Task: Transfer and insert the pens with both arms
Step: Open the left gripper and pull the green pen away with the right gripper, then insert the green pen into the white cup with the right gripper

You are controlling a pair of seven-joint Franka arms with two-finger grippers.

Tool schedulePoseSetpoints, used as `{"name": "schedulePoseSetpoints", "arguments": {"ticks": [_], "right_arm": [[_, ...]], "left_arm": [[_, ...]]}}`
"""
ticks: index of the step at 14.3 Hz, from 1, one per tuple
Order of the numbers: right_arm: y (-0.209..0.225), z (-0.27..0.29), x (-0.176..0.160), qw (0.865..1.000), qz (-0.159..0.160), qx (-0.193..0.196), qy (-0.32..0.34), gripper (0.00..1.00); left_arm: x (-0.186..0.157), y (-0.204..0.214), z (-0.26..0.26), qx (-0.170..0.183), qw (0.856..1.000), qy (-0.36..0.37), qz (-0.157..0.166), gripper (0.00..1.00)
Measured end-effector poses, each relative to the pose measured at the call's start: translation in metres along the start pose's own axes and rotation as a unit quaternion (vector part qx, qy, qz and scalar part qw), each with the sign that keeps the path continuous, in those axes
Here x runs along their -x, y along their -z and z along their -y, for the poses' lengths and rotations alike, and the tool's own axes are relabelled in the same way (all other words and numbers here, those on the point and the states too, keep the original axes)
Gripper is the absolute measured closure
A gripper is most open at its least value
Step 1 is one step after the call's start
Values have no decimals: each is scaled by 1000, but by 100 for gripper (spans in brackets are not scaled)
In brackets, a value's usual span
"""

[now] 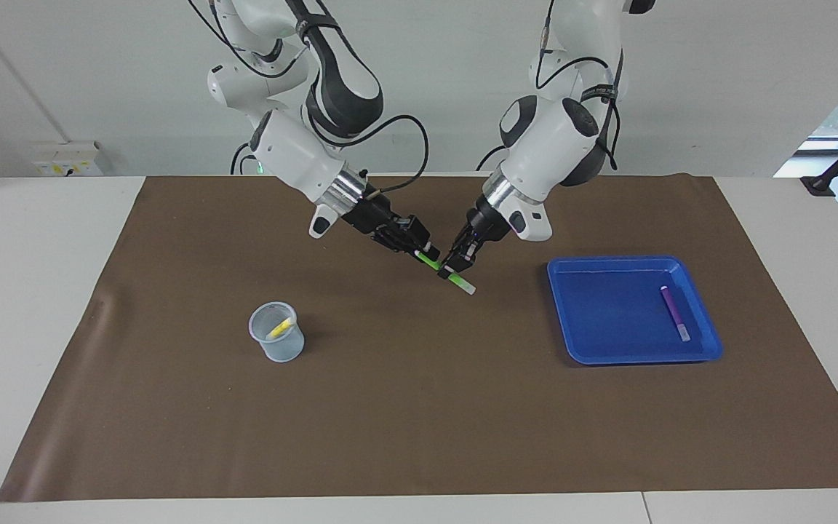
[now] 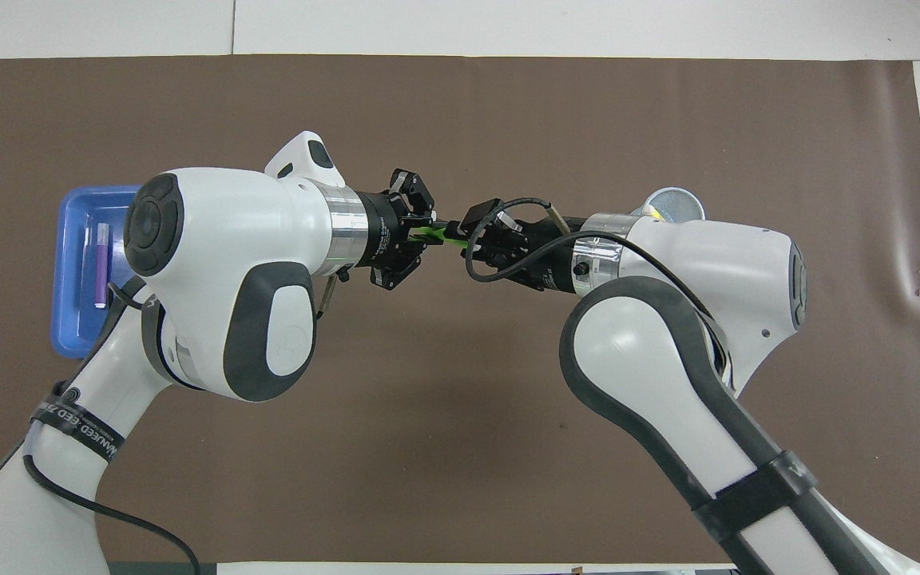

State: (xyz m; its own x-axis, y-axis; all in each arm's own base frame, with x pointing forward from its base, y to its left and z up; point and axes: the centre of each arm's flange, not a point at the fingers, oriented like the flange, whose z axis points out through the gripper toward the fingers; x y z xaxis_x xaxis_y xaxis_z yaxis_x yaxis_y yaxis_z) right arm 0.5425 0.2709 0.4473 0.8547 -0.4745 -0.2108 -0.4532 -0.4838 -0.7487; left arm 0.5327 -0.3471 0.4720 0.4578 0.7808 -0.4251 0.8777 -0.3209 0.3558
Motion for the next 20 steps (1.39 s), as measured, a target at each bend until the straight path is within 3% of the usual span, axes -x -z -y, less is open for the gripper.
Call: {"name": "schedulePoseSetpoints", "arguments": {"ticks": [2,3,4,12,14,17,20], "right_arm": [[2,-3,-4,1000,0,1,-4,71],[4,-4,-7,1000,1,1,-6,71],[5,-3,-7,1000,5,-2,-9,80],[6,-2,-6,1000,5,-3,-8,81],[7,-1,-5,1000,6,-4,1,81],[15,-2,-12,999,21,8,43,82],[63,3,-52,984,44,104,140,82]], "left_arm": [[0,1,-1,2,1000,1,0,83],[0,1,-1,2,1000,1,0,83],[0,0,-1,1,1000,6,1,83],[0,0,-1,2,1000,7,2,83],[-1,-1,-1,1,1000,-8,1,69],[-2,-1,-1,1,999,-51,0,35],[-11,-1,-1,-1,994,-109,-6,1]]}}
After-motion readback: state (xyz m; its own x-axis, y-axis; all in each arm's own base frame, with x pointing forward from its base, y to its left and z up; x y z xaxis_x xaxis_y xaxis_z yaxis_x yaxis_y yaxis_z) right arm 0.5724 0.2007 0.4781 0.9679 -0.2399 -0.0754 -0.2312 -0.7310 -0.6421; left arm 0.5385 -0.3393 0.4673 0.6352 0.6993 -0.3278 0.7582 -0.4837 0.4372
